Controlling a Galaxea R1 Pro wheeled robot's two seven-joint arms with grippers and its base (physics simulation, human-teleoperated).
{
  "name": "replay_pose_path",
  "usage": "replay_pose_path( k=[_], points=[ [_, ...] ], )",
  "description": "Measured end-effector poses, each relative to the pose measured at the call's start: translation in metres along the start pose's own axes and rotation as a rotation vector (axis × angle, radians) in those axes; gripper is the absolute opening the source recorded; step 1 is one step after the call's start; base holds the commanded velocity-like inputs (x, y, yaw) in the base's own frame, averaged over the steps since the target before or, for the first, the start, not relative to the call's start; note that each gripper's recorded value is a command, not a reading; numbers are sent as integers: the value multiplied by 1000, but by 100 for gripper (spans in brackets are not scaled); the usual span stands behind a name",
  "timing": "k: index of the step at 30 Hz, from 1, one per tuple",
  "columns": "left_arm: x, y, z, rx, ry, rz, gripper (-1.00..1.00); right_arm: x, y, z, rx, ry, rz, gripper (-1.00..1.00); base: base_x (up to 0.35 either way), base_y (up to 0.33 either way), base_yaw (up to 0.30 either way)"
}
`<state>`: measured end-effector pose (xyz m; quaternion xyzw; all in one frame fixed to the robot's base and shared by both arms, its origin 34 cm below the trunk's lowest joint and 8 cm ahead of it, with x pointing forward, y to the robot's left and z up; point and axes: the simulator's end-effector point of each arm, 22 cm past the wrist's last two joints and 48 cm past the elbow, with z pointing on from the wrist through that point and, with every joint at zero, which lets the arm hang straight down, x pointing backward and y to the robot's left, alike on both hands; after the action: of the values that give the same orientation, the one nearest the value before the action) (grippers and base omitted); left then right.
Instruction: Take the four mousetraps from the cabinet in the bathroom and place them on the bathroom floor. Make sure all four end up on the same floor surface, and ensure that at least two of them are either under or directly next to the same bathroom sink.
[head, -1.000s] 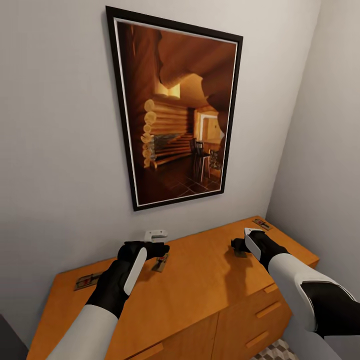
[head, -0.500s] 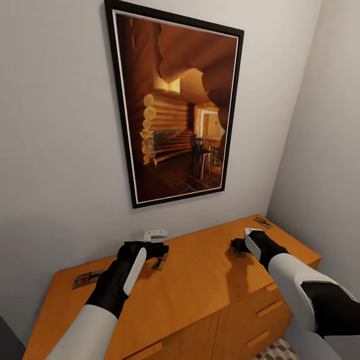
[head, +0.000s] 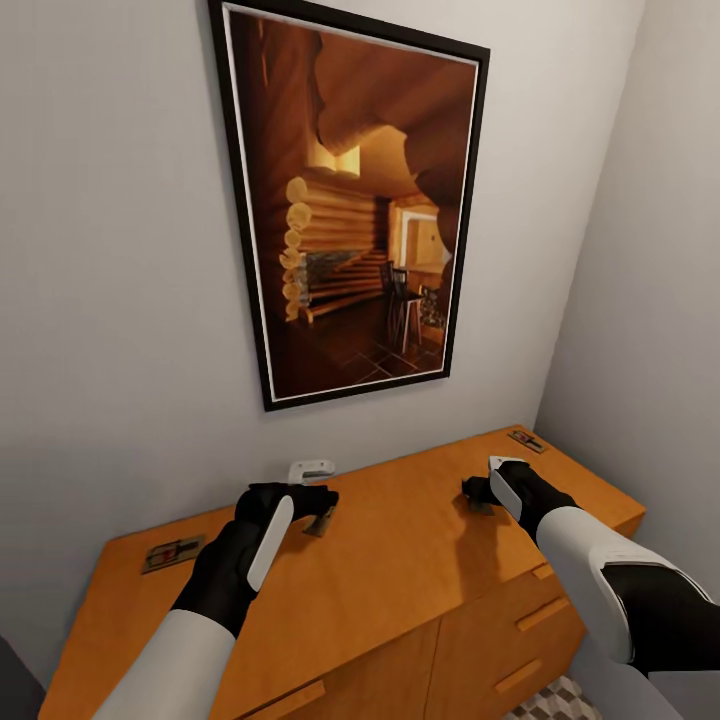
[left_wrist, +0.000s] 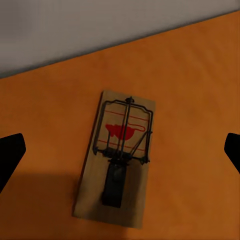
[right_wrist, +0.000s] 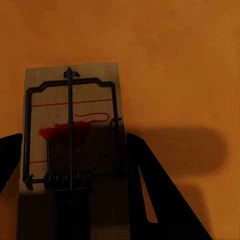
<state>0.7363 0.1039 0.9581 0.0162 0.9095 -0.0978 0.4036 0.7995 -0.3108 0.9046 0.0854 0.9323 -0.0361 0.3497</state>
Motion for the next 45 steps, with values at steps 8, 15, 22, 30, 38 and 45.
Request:
replay_pose_path(
  k=[8, 15, 22, 30, 38, 45],
  points=[
    [0, -2, 0, 5, 2, 0, 100, -12, -4, -3, 7, -29, -4, -100, 0, 0, 0],
    [1, -3, 0, 9, 2, -1, 100, -57, -16, -18, 11, -131, 16, -100, 0, 0, 0],
    [0, -2, 0, 7, 2, -1, 100, -79, -10, -44, -9, -92, -1, -100, 0, 0, 0],
    [0, -2, 0, 6, 2, 0, 100, -96, -6, -75, -25, -53, -20, -100, 0, 0, 0],
    [1, -2, 0, 5, 2, -1, 100, -92, -5, -81, -29, -15, -29, -100, 0, 0, 0],
    [3, -1, 3, 5, 2, -1, 100, -90, -4, -82, -29, -2, -34, -100, 0, 0, 0]
  ],
)
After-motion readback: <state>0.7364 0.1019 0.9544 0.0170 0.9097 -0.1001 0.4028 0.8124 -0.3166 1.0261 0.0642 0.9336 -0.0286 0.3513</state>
